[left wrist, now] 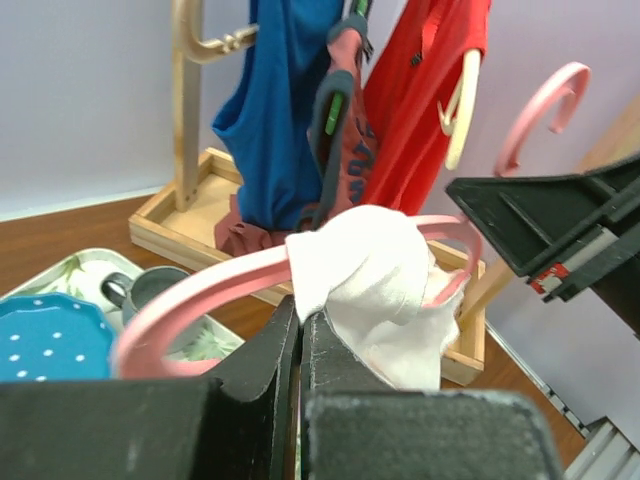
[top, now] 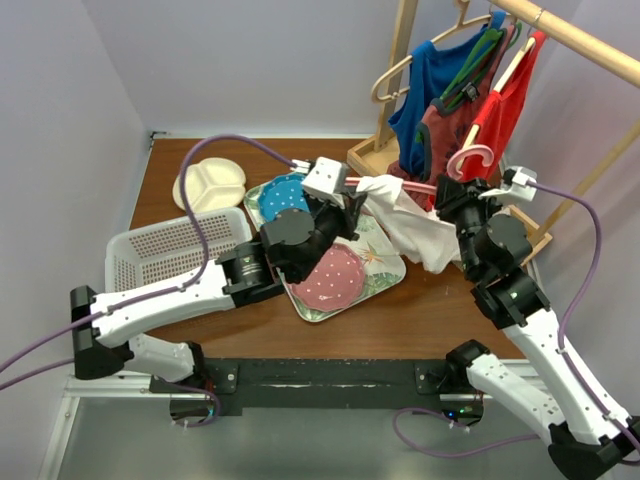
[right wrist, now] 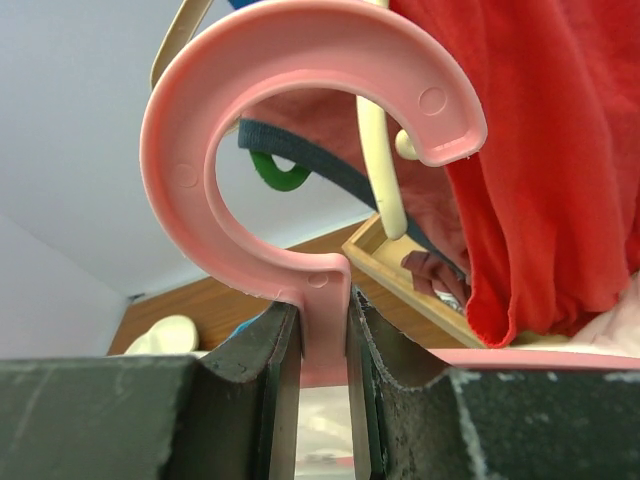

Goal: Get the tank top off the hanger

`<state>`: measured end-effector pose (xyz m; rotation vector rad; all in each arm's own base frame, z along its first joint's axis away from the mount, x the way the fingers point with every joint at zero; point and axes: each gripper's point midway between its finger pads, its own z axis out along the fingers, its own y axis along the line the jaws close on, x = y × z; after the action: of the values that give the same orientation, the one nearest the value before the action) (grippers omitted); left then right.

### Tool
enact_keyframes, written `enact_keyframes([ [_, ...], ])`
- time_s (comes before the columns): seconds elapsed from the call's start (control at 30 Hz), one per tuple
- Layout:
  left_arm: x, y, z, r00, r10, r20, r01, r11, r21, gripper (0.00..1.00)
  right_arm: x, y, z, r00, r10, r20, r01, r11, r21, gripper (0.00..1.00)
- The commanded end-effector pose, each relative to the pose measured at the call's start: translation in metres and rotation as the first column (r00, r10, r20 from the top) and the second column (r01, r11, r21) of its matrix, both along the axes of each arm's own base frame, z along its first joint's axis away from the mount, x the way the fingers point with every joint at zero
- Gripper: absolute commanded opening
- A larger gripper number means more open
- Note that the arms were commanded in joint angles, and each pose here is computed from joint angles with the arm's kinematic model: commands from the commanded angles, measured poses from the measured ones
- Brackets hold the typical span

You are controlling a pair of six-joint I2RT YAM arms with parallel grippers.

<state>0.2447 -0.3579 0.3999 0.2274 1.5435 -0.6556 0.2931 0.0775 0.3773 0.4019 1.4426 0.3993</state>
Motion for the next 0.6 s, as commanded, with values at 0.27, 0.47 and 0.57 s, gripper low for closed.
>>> enact_keyframes([
  [0.27,-0.012,0.072,0.019,0.996,0.089,0.01,-0.089,0.996,-0.004,0.0,-0.013,-0.051,0.033,0.97,-0.243,0.025,0.244,0.969,-0.041,0.0],
  [0.47,-0.012,0.085,0.022,0.993,0.119,0.014,-0.119,0.993,0.018,0.0,-0.032,-0.066,0.059,0.96,-0.267,0.079,0.27,0.963,-0.022,0.0],
  [0.57,-0.014,0.09,0.023,0.993,0.119,0.015,-0.119,0.993,0.017,0.0,-0.038,-0.068,0.062,0.961,-0.263,0.082,0.265,0.964,-0.019,0.0],
])
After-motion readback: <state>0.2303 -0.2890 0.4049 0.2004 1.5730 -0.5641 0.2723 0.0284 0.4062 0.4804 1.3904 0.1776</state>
